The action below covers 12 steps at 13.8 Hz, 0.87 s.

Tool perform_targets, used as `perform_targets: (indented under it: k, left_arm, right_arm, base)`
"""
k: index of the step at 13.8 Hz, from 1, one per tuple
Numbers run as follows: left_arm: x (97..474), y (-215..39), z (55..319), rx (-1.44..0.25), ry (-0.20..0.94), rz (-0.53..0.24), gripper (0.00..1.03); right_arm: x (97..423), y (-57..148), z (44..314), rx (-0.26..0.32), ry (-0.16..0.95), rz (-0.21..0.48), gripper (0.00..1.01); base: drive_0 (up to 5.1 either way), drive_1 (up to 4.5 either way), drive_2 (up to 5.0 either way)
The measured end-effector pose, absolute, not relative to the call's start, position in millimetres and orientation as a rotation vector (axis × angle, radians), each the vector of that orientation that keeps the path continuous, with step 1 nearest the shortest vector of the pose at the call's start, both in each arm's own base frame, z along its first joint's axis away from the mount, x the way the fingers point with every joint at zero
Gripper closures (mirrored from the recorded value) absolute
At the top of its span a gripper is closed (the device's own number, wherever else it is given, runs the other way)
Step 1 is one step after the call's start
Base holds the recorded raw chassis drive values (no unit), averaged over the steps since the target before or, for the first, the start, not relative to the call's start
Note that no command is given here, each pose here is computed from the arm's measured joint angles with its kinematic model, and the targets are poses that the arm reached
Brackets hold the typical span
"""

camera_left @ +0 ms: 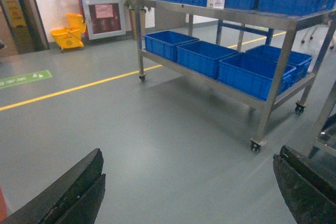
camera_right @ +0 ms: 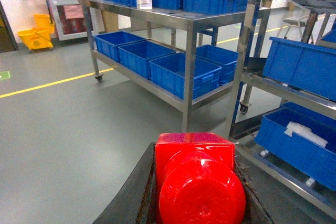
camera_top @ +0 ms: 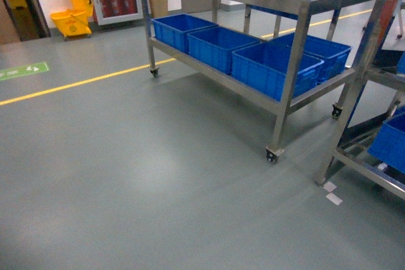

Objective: Pick red block from blue box to shelf

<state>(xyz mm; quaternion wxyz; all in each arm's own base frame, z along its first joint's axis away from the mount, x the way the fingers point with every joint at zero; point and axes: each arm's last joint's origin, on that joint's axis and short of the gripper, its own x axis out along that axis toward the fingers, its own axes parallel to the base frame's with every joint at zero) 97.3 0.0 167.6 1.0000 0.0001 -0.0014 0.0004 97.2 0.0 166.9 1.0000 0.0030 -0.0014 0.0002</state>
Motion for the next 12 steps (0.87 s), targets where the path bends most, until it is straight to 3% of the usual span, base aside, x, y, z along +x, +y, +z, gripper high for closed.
perform_targets:
  k: [12]
  left_arm:
    - [97.3, 0.0, 167.6, 0.000, -0.003, 0.001, 0.05]
  right_arm:
    - [97.2, 0.0, 166.9, 0.006, -0.003, 0.000, 0.73]
  base:
    - [-1.3, -1.31, -1.3]
